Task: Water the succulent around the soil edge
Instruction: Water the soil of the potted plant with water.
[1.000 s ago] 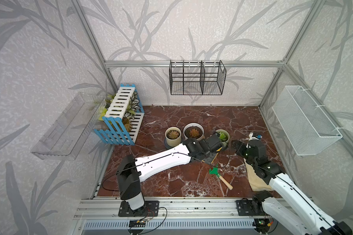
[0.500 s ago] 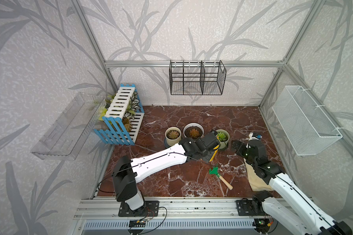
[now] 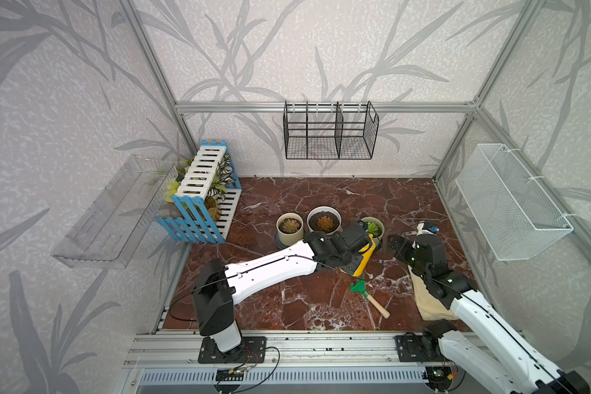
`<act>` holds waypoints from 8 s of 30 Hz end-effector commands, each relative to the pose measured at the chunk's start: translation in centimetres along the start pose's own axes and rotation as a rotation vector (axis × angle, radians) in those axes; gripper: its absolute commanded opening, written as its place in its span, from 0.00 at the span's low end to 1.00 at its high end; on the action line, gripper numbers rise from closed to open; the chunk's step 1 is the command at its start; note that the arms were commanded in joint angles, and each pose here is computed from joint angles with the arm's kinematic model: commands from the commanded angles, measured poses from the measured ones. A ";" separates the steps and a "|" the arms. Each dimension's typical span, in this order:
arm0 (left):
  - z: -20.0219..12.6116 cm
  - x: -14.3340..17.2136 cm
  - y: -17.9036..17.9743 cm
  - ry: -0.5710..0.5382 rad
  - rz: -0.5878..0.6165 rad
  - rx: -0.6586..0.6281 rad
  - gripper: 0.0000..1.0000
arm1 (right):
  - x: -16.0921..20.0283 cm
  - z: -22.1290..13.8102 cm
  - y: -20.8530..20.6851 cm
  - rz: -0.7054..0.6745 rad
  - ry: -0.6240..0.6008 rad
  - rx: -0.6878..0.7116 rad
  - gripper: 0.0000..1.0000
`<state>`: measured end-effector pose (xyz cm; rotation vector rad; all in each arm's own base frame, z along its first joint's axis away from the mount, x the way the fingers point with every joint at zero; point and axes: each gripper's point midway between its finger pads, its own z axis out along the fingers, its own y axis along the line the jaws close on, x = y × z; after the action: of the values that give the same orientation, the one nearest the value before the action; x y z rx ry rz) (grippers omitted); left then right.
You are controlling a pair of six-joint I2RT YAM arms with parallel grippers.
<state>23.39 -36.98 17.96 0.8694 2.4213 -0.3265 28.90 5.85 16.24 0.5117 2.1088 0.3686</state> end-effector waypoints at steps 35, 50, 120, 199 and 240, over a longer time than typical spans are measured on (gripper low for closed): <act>-4.1 -1.6 0.5 -0.203 -0.026 0.041 0.00 | -0.6 -0.1 1.3 0.007 -0.017 -0.067 0.98; -9.7 2.9 5.8 -0.264 -0.184 -0.063 0.00 | -0.3 0.1 2.0 0.007 -0.017 -0.117 0.98; -10.5 6.3 12.9 -0.080 -0.281 -0.161 0.00 | -0.4 -0.1 1.9 0.018 -0.017 -0.110 0.98; -11.7 11.6 16.6 -0.102 -0.450 -0.261 0.00 | -0.1 0.1 2.4 0.016 0.004 -0.133 0.98; -10.3 12.4 16.8 -0.031 -0.432 -0.165 0.00 | -0.1 0.0 2.5 0.016 0.005 -0.142 0.98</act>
<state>21.45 -14.22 18.21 0.2711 2.5733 -0.3250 29.33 8.07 17.02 0.4445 2.0840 0.5208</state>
